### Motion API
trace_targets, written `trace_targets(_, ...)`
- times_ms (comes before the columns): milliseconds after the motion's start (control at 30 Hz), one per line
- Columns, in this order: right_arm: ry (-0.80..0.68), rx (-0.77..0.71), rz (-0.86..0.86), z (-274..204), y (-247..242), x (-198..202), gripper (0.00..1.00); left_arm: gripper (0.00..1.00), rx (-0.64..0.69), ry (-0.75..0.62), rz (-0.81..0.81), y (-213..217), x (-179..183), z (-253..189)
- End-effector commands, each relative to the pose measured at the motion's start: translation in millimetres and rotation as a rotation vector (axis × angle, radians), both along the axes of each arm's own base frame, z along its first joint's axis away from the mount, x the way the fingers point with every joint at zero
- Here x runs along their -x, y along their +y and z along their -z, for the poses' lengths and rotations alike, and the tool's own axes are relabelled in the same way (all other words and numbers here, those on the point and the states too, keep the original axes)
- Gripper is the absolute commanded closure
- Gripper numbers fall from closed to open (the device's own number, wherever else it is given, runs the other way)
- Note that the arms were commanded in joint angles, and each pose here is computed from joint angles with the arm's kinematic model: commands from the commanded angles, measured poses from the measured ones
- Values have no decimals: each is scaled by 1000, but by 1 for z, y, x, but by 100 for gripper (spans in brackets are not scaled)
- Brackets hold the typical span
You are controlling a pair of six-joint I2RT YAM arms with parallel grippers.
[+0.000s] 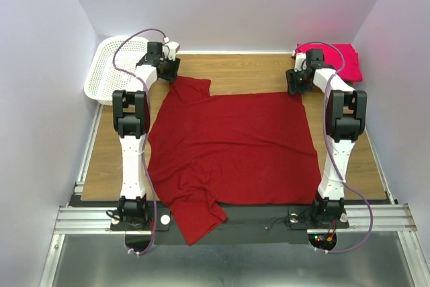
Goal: Fold and stack the t-shirts
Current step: Fold the tshirt
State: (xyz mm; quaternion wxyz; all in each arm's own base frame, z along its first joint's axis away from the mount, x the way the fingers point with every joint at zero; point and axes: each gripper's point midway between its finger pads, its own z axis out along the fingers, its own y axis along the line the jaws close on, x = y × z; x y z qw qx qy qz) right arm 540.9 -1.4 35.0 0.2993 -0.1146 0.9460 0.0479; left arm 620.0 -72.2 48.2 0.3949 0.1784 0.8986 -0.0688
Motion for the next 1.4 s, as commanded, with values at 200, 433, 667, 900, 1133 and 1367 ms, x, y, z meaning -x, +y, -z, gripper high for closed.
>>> trace_targets(200,-76,16,80,-30,-8,-14,39,39,41,-53,-8,-5,-19,-17)
trace_targets(433,-107,7,115,-45,-13,-14,43,39,43,-53,-4,-6,-18,-17)
trace_targets(667,-209,-6,132,-80,-13,-22,51,39,36,-54,1,-6,-18,-17)
trace_targets(900,-147,32,147,-47,-19,-16,53,39,36,-50,-3,-5,-17,-15)
trace_targets(1133,-89,52,149,-16,-23,-11,53,38,24,-43,-10,-4,-17,-12)
trace_targets(1367,-38,43,142,8,-20,-4,53,35,16,-22,-13,-3,-15,-3)
